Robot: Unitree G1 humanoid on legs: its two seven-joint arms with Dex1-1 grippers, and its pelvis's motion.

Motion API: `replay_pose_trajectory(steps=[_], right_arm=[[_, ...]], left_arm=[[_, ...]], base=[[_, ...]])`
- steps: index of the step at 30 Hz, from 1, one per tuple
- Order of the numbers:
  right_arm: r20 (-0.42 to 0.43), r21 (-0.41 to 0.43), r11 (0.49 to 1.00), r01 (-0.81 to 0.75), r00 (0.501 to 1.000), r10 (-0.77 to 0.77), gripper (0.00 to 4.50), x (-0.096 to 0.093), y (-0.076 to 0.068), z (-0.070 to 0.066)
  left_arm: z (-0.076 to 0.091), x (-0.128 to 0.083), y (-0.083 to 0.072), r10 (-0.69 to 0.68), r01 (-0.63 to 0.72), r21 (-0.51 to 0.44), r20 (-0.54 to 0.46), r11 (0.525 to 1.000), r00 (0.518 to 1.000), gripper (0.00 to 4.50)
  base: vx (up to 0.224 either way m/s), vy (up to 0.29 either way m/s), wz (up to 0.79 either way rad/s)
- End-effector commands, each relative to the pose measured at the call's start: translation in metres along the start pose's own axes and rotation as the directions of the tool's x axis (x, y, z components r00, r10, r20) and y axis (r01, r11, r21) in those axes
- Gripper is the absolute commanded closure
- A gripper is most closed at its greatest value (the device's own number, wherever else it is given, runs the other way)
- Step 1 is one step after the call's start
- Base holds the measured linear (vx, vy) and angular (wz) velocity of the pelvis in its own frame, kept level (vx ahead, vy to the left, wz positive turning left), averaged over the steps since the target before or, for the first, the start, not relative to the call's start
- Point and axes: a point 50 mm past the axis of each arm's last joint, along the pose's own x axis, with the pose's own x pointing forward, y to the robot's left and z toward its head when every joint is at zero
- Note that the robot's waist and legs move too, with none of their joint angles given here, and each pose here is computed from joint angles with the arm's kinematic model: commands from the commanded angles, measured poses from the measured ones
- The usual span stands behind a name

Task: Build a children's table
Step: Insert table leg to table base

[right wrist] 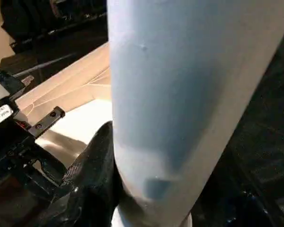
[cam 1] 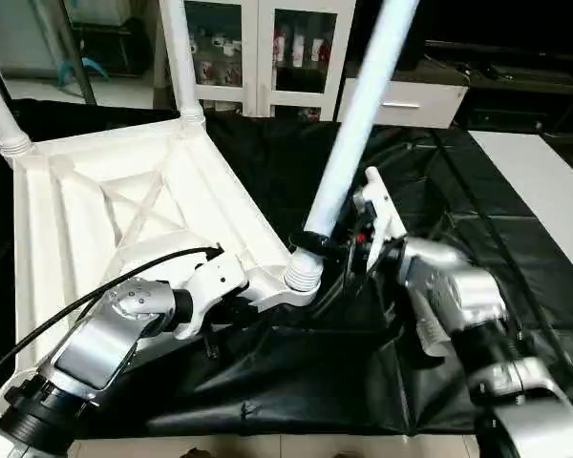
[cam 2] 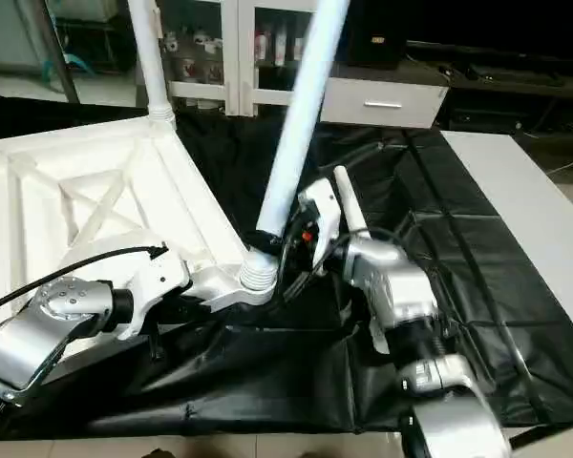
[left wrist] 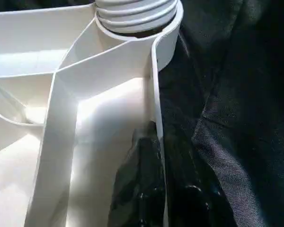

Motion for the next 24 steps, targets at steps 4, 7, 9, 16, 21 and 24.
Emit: replay_pose_trajectory(steps=[4, 7, 9, 16, 21, 24], right_arm=[[-0.048, -0.104, 0.989, 0.107, 0.992, -0.113, 2.66, -0.014, -0.002, -0.014], [-0.051, -0.121, 0.987, 0.108, 0.992, -0.115, 2.66, -0.015, 0.003, -0.018], [-0.056, -0.127, 0.986, 0.104, 0.992, -0.112, 2.66, -0.015, 0.005, -0.02], [-0.188, -0.174, 0.984, 0.045, 0.979, -0.078, 2.66, -0.014, 0.014, -0.03], [-0.267, -0.145, 0.989, 0.015, 0.962, -0.053, 2.66, -0.015, 0.015, -0.037], [-0.324, -0.118, 0.993, -0.008, 0.946, -0.031, 2.66, -0.015, 0.014, -0.041]], left_arm=[[-0.007, 0.007, -0.008, -0.053, 0.053, -0.014, -0.024, 0.999, 0.998, 4.5], [-0.007, 0.007, -0.007, -0.049, 0.048, -0.015, -0.025, 0.999, 0.999, 4.5], [-0.007, 0.007, -0.006, -0.047, 0.046, -0.015, -0.025, 0.999, 0.999, 4.5], [-0.008, 0.007, -0.005, -0.042, 0.041, -0.015, -0.03, 0.999, 0.999, 4.5], [-0.007, 0.008, -0.005, -0.044, 0.043, -0.013, -0.025, 0.999, 0.999, 4.5], [-0.007, 0.007, -0.005, -0.049, 0.049, -0.008, -0.019, 0.999, 0.999, 4.5]], base=[[0.0, 0.0, 0.0], [0.0, 0.0, 0.0], [0.0, 0.0, 0.0], [0.0, 0.0, 0.0], [0.0, 0.0, 0.0], [0.0, 0.0, 0.0]])
